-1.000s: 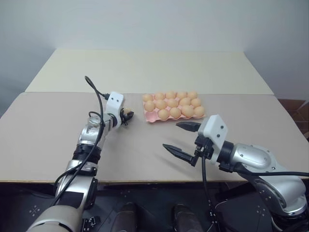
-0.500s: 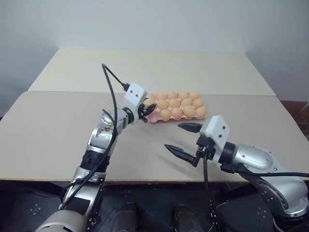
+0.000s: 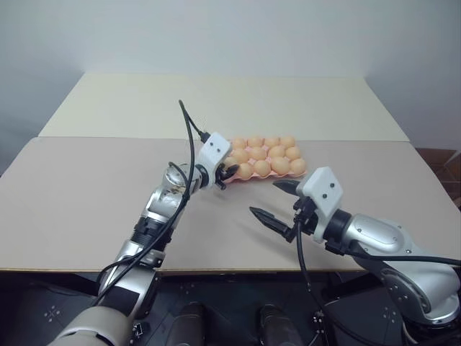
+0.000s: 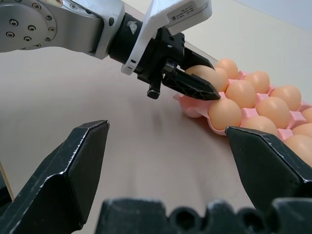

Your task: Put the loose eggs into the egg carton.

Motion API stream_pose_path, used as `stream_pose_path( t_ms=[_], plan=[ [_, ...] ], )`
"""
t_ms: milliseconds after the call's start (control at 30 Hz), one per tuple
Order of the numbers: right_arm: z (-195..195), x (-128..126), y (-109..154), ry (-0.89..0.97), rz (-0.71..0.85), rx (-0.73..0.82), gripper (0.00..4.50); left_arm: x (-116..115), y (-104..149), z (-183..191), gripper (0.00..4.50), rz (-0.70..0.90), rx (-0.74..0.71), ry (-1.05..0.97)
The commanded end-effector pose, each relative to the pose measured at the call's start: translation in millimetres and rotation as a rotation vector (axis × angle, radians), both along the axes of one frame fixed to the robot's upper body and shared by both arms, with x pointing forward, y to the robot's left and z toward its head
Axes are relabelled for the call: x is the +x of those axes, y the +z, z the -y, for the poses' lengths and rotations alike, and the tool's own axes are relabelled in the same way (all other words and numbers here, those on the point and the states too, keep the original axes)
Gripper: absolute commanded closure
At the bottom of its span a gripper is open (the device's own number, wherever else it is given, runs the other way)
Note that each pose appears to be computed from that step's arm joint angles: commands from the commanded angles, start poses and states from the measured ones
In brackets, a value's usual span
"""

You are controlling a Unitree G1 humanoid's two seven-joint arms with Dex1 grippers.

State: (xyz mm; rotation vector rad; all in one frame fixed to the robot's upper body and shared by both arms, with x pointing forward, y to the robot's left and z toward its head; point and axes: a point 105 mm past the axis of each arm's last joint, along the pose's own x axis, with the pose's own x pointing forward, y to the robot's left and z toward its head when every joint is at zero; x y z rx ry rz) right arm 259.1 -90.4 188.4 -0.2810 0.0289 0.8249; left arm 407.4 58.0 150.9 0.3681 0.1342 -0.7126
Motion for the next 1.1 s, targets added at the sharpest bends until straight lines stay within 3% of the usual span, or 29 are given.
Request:
stream_pose_path(
  t_ms=[33, 67, 300, 467, 600, 700, 867, 1000, 1100],
  plan=[
    [0, -3, 13, -0.002, 0.056, 0.013, 0.0, -1, 15, 3, 2.83, 0.066, 0.026, -0.023],
    [0, -2, 13, -0.002, 0.056, 0.013, 0.0, -1, 15, 3, 2.1, 0.07, 0.028, -0.017],
    [2, -1, 14, -0.001, 0.044, 0.028, 0.0, 2, 24, -4, 0.03, 0.121, -0.003, 0.036],
    [8, 1, 16, -0.035, 0.05, 0.048, 0.0, -8, 57, -26, 0.03, 0.241, -0.095, 0.114],
    [27, 7, 13, -0.19, 0.115, 0.077, 0.0, -38, 68, -64, 0.03, 0.274, -0.246, 0.2],
    [50, 16, 10, -0.354, 0.185, 0.181, 0.0, -69, 50, -95, 0.03, 0.261, -0.329, 0.351],
    [84, 21, -3, -0.533, 0.324, 0.28, 0.0, -116, 15, -121, 0.03, 0.242, -0.348, 0.559],
    [114, 29, -17, -0.717, 0.271, 0.373, 0.0, -122, -2, -128, 0.03, 0.25, -0.288, 0.696],
    [127, 29, -30, -0.771, 0.247, 0.351, 0.0, -120, 0, -126, 0.03, 0.266, -0.307, 0.715]
  ],
)
